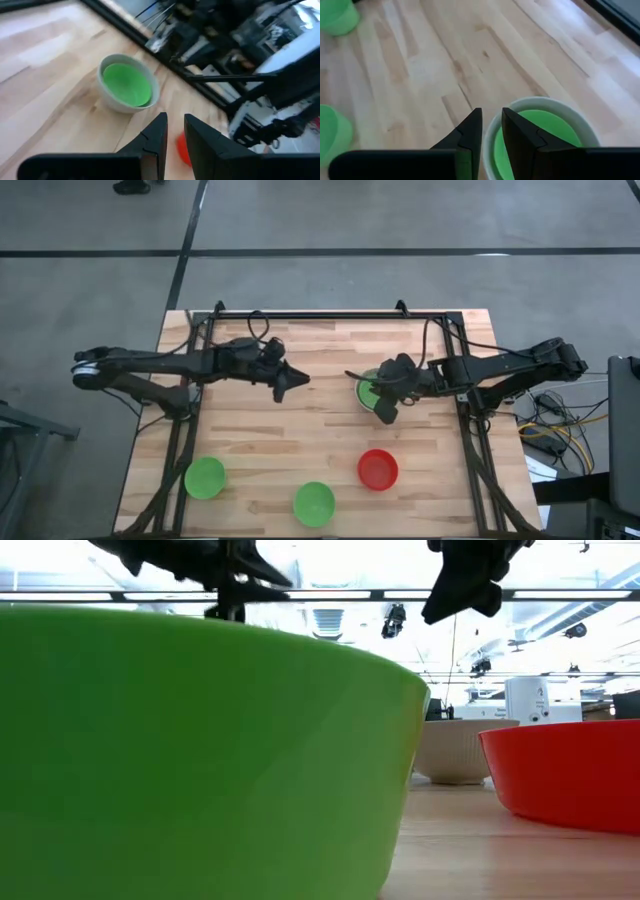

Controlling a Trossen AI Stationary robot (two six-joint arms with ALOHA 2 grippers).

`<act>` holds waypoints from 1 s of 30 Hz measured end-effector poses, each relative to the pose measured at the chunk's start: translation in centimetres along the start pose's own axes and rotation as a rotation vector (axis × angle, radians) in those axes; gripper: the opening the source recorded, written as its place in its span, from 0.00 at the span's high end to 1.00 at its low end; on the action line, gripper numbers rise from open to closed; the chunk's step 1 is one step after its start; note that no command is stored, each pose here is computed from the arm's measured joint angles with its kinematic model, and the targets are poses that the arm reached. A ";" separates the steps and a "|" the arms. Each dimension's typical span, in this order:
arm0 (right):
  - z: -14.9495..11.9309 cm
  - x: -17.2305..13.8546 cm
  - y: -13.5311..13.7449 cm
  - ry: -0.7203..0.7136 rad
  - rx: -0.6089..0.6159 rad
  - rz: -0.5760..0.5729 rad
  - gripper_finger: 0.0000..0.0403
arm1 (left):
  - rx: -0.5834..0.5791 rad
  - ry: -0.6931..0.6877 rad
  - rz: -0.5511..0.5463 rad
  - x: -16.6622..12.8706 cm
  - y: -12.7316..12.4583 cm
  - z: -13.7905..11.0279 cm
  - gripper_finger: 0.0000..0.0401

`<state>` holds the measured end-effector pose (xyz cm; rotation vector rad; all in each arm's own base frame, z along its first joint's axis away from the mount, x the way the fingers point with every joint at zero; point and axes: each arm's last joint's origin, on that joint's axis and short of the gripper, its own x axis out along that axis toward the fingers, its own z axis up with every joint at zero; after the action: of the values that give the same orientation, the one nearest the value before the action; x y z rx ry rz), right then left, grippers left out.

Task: Nest bowls inside each other
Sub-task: Stack the left green bowl on the green bowl

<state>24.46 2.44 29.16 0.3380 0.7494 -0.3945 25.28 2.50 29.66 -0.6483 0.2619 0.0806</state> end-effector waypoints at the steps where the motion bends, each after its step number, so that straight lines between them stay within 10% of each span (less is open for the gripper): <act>1: 0.0 0.0 0.0 0.001 -0.002 -0.003 0.83 | 0.015 -0.009 -0.016 -0.4 -0.4 0.1 0.83; 21: 1.4 -1.0 0.4 -0.099 -0.075 0.027 0.81 | 0.119 0.204 -0.159 -11.2 -3.1 -2.6 0.83; 30: 1.4 -0.9 0.4 -0.098 -0.076 0.029 0.83 | -0.033 0.510 0.075 -14.4 -0.6 -5.6 0.83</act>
<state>24.84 2.45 30.81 0.2556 0.6616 -0.3521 10.26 -1.27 29.58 -0.6855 0.7781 -0.0104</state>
